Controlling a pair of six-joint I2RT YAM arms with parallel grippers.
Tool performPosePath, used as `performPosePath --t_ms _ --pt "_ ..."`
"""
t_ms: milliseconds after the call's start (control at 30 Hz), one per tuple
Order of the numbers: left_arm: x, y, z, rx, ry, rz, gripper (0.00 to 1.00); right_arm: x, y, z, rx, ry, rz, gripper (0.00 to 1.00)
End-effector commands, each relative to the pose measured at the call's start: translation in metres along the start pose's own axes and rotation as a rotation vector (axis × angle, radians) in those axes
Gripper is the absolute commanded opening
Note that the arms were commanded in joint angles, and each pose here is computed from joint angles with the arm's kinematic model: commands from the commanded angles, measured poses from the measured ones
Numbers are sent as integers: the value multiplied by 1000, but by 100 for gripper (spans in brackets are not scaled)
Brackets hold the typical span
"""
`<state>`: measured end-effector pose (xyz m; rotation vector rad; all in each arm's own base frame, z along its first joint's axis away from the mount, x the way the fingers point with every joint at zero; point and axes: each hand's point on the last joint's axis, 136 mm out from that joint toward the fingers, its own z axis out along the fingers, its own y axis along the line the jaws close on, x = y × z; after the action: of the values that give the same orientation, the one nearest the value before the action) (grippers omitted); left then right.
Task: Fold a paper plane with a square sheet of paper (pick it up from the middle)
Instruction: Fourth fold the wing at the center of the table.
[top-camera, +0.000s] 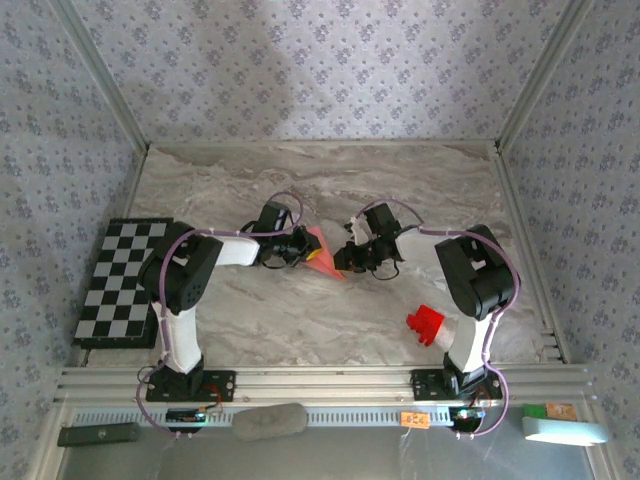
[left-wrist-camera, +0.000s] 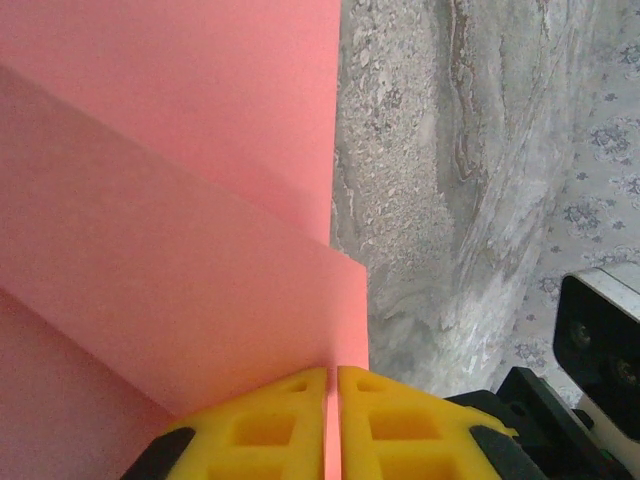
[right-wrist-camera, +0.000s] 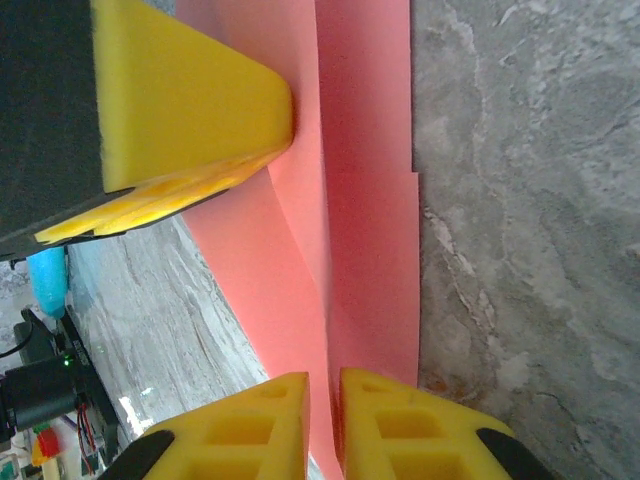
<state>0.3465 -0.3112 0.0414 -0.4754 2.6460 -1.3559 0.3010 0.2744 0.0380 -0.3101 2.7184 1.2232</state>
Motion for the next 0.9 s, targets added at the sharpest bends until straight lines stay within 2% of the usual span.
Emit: performPosePath --t_ms 0,867 --pt "-3 -6 0 16 6 23 11 12 -13 5 21 39 28 16" --pt "-4 1 4 -12 12 9 11 23 -35 15 81 92 88 11"
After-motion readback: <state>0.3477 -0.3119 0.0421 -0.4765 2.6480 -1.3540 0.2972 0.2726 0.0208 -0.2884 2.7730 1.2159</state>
